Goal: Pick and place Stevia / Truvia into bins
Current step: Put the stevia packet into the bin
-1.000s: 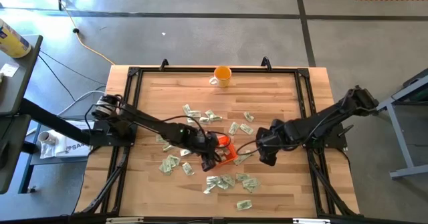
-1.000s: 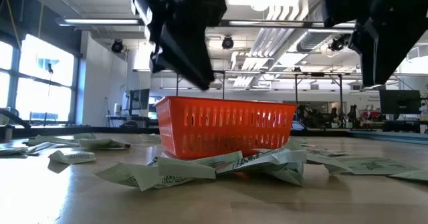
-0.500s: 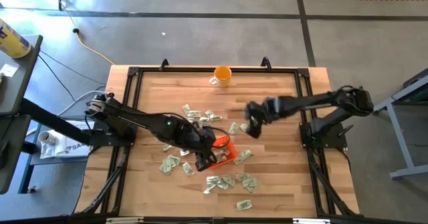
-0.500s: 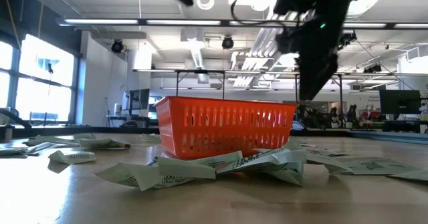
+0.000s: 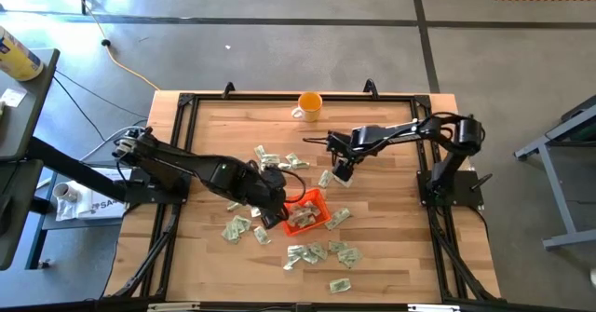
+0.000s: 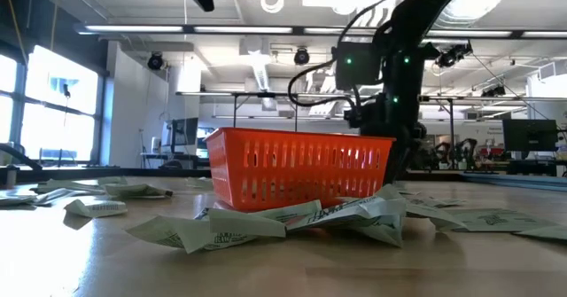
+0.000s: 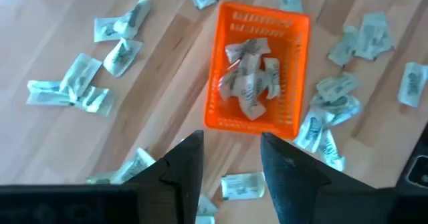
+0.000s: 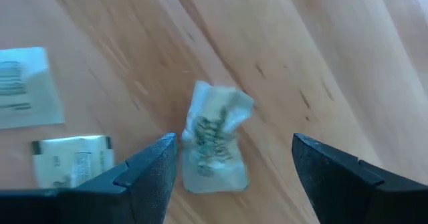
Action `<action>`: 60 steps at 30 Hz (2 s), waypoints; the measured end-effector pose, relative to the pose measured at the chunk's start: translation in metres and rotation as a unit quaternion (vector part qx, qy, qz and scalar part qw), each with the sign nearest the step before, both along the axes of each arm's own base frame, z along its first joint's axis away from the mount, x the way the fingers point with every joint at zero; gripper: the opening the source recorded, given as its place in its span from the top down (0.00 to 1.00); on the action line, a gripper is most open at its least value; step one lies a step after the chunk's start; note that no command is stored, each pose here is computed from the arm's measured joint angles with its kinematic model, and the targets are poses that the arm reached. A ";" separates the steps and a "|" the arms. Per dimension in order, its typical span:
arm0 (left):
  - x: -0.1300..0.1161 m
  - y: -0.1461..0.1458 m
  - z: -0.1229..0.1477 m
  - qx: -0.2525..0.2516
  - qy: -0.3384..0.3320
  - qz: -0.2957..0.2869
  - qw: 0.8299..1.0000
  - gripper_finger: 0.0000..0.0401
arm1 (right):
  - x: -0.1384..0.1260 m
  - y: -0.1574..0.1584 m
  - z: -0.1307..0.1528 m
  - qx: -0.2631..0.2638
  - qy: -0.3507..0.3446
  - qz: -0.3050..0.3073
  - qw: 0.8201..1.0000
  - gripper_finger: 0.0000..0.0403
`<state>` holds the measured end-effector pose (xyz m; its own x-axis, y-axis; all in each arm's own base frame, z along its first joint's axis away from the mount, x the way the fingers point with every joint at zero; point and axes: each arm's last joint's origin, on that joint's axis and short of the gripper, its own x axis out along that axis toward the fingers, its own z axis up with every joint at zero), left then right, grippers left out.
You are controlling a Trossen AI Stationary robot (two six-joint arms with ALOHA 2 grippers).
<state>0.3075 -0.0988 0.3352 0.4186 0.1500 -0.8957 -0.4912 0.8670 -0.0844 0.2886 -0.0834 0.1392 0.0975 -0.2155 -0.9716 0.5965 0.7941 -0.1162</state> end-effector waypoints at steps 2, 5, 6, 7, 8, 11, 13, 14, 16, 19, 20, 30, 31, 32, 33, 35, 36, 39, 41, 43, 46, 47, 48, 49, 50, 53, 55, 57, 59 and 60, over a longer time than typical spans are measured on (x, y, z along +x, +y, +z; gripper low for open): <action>0.000 0.000 0.000 0.000 -0.002 0.000 1.000 0.56 | 0.001 -0.004 -0.003 0.020 -0.006 0.001 1.000 0.36; 0.000 0.001 0.000 0.001 0.003 0.000 1.000 0.58 | 0.001 -0.008 -0.006 0.043 -0.011 -0.001 0.999 0.51; -0.001 0.001 -0.001 0.003 0.007 0.000 1.000 0.58 | 0.001 -0.009 -0.007 0.046 -0.012 -0.002 0.999 0.58; -0.003 0.002 -0.001 0.006 0.017 0.000 1.000 0.59 | 0.001 -0.009 -0.007 0.050 -0.013 -0.002 0.999 0.66; -0.005 0.002 -0.002 0.011 0.028 -0.003 1.000 0.59 | 0.001 -0.009 -0.007 0.054 -0.013 -0.001 0.998 0.74; -0.013 0.003 -0.003 0.030 0.068 -0.013 0.997 0.60 | 0.001 -0.009 -0.006 0.065 -0.021 0.006 0.998 0.95; -0.024 0.003 0.001 0.048 0.079 -0.015 0.996 0.61 | 0.002 -0.004 -0.001 0.067 -0.031 0.019 0.997 0.95; -0.029 0.003 0.006 0.053 0.073 -0.013 0.996 0.62 | 0.002 0.000 0.003 0.066 -0.040 0.019 0.997 0.94; -0.041 0.004 0.014 0.061 0.038 -0.007 0.997 0.63 | 0.002 0.008 0.017 0.067 -0.064 0.019 0.995 0.94; -0.060 0.007 0.019 0.057 -0.035 0.012 0.998 0.66 | 0.004 0.025 0.050 0.068 -0.131 0.043 0.988 0.98; -0.068 0.010 0.018 0.053 -0.058 0.021 0.997 0.67 | 0.005 0.032 0.060 0.083 -0.156 0.061 0.982 0.98; -0.125 0.056 -0.061 0.001 -0.205 0.113 0.972 0.77 | 0.040 0.105 0.089 0.259 -0.269 0.201 0.906 0.94; -0.128 0.061 -0.068 -0.002 -0.216 0.125 0.968 0.78 | 0.046 0.109 0.087 0.261 -0.270 0.203 0.904 0.95; -0.131 0.066 -0.075 -0.002 -0.219 0.134 0.967 0.78 | 0.050 0.113 0.085 0.259 -0.271 0.203 0.905 0.95; -0.133 0.069 -0.082 -0.002 -0.218 0.141 0.966 0.79 | 0.055 0.117 0.083 0.255 -0.273 0.206 0.905 0.94; -0.134 0.074 -0.090 -0.018 -0.216 0.149 0.965 0.79 | 0.063 0.121 0.077 0.247 -0.266 0.206 0.909 0.92; -0.135 0.076 -0.092 -0.034 -0.209 0.152 0.965 0.79 | 0.066 0.122 0.073 0.243 -0.260 0.204 0.912 0.89; -0.134 0.078 -0.096 -0.083 -0.187 0.156 0.966 0.77 | 0.072 0.122 0.073 0.231 -0.260 0.200 0.916 0.78; -0.134 0.076 -0.098 -0.115 -0.167 0.143 0.969 0.76 | 0.074 0.122 0.077 0.224 -0.268 0.199 0.916 0.69; -0.135 0.072 -0.099 -0.135 -0.157 0.125 0.970 0.73 | 0.075 0.121 0.079 0.217 -0.270 0.196 0.918 0.60; -0.141 0.067 -0.103 -0.134 -0.122 0.110 0.977 0.69 | 0.077 0.121 0.083 0.215 -0.276 0.197 0.916 0.47; -0.143 0.065 -0.103 -0.136 -0.115 0.110 0.978 0.67 | 0.078 0.121 0.084 0.215 -0.277 0.197 0.916 0.43; -0.145 0.064 -0.105 -0.140 -0.103 0.109 0.979 0.65 | 0.078 0.121 0.085 0.215 -0.277 0.197 0.916 0.39; -0.147 0.062 -0.106 -0.147 -0.087 0.106 0.980 0.64 | 0.077 0.121 0.085 0.214 -0.273 0.196 0.917 0.36; -0.149 0.059 -0.107 -0.156 -0.073 0.100 0.980 0.62 | 0.077 0.120 0.085 0.214 -0.266 0.194 0.920 0.33; -0.156 0.053 -0.110 -0.160 -0.040 0.095 0.982 0.57 | 0.074 0.121 0.087 0.203 -0.250 0.193 0.927 0.29; -0.161 0.052 -0.113 -0.147 -0.020 0.111 0.983 0.53 | 0.073 0.121 0.088 0.190 -0.240 0.191 0.933 0.28; -0.164 0.051 -0.115 -0.121 -0.007 0.117 0.986 0.50 | 0.073 0.121 0.087 0.181 -0.237 0.189 0.936 0.28; -0.164 0.050 -0.119 -0.091 0.009 0.103 0.990 0.47 | 0.073 0.120 0.087 0.171 -0.236 0.186 0.938 0.28; -0.163 0.049 -0.121 -0.080 0.014 0.090 0.993 0.46 | 0.073 0.119 0.087 0.166 -0.237 0.186 0.939 0.28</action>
<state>0.1443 -0.0495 0.2140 0.3723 0.0755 -0.9250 -0.6407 0.7420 -0.1973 0.3612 0.0354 0.2263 0.5438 0.2252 -0.8084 0.1937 0.9036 0.3821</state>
